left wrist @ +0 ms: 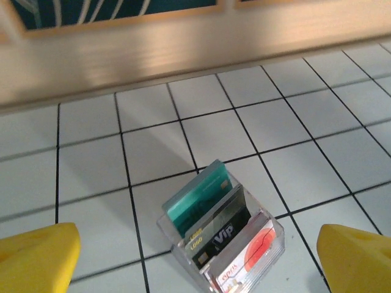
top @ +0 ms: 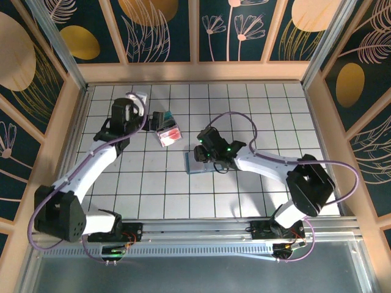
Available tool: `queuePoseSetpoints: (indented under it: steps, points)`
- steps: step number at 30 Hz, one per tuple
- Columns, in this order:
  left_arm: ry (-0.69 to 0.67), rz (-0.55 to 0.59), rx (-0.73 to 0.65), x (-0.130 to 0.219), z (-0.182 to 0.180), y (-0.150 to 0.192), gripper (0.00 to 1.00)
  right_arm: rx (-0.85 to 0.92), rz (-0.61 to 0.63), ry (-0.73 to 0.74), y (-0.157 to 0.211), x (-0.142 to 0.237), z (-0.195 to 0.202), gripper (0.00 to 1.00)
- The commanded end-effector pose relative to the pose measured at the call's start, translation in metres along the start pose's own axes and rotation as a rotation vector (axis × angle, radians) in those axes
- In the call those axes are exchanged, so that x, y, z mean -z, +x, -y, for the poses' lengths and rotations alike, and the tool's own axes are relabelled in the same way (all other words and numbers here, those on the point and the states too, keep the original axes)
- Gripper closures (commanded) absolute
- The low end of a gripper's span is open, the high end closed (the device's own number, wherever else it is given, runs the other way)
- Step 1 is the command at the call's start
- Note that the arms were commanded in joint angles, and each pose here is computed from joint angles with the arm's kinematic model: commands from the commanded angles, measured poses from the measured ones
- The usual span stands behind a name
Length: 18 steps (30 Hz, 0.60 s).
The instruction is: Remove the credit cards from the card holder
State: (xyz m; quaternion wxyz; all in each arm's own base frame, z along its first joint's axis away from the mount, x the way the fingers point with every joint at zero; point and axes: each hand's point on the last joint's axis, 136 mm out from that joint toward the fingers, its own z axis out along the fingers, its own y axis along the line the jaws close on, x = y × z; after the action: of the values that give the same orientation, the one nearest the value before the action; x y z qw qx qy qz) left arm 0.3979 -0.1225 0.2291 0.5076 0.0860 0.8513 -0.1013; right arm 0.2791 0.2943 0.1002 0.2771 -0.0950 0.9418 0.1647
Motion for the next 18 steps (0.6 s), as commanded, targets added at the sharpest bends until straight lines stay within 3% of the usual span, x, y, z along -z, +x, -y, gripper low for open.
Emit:
queuePoseSetpoints:
  steps: [1,9,18]
  points:
    - [-0.084,0.089,0.243,0.012,-0.019,0.005,0.01,0.055,-0.037,0.058,0.008,-0.007,-0.002,0.55]
    - [-0.191,0.173,0.507,0.033,-0.047,0.052,0.01,0.129,-0.125,0.093,0.027,-0.034,-0.015,0.56]
    - [-0.280,0.235,0.554,0.051,-0.064,0.052,0.01,0.145,-0.169,0.121,0.035,-0.054,-0.016,0.51]
